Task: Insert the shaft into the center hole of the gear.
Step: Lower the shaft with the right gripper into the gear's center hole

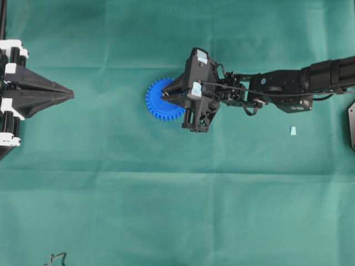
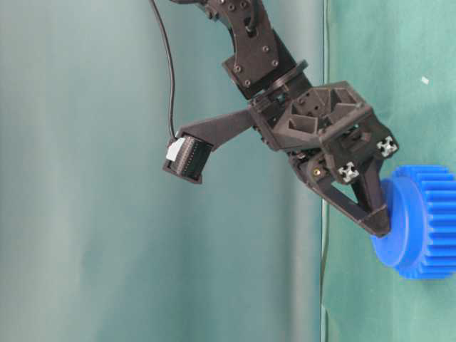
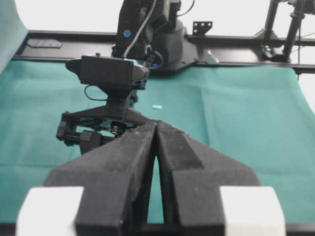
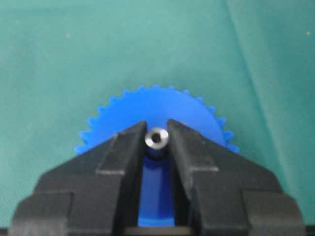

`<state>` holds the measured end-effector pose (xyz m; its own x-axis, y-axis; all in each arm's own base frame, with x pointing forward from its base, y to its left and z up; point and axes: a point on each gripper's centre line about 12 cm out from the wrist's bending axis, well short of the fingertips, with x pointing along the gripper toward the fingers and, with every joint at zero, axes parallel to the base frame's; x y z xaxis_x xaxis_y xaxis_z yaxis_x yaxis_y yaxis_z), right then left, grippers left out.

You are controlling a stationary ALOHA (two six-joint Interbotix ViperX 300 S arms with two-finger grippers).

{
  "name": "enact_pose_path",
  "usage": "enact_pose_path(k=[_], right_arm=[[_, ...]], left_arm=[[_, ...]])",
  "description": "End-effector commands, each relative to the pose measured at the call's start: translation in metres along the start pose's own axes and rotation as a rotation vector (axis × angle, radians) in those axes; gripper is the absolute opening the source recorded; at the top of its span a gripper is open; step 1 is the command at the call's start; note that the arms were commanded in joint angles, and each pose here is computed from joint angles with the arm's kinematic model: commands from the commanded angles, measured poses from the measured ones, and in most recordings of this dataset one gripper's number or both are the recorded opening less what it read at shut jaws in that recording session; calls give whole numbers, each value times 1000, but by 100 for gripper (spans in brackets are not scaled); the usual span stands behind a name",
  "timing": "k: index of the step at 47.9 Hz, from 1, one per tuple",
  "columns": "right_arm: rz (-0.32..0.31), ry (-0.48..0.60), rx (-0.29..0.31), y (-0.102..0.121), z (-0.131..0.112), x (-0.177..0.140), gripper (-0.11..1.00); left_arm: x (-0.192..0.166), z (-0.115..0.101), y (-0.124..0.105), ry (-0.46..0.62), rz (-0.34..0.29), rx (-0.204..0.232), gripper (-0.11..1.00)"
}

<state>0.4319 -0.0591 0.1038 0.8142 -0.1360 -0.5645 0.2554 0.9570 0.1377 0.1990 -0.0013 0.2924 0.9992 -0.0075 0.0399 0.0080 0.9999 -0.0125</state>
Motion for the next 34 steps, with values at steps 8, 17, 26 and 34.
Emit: enact_pose_path(k=[8, 17, 26, 34], right_arm=[[0, 33, 1, 1, -2, -1, 17], [-2, 72, 3, 1, -7, -1, 17], [-3, 71, 26, 1, -5, -1, 35], [-1, 60, 31, 2, -2, -1, 73]], left_arm=[[2, 13, 0, -34, 0, 5, 0], [2, 12, 0, -31, 1, 3, 0], [2, 13, 0, -32, 1, 3, 0], [2, 13, 0, -32, 1, 2, 0]])
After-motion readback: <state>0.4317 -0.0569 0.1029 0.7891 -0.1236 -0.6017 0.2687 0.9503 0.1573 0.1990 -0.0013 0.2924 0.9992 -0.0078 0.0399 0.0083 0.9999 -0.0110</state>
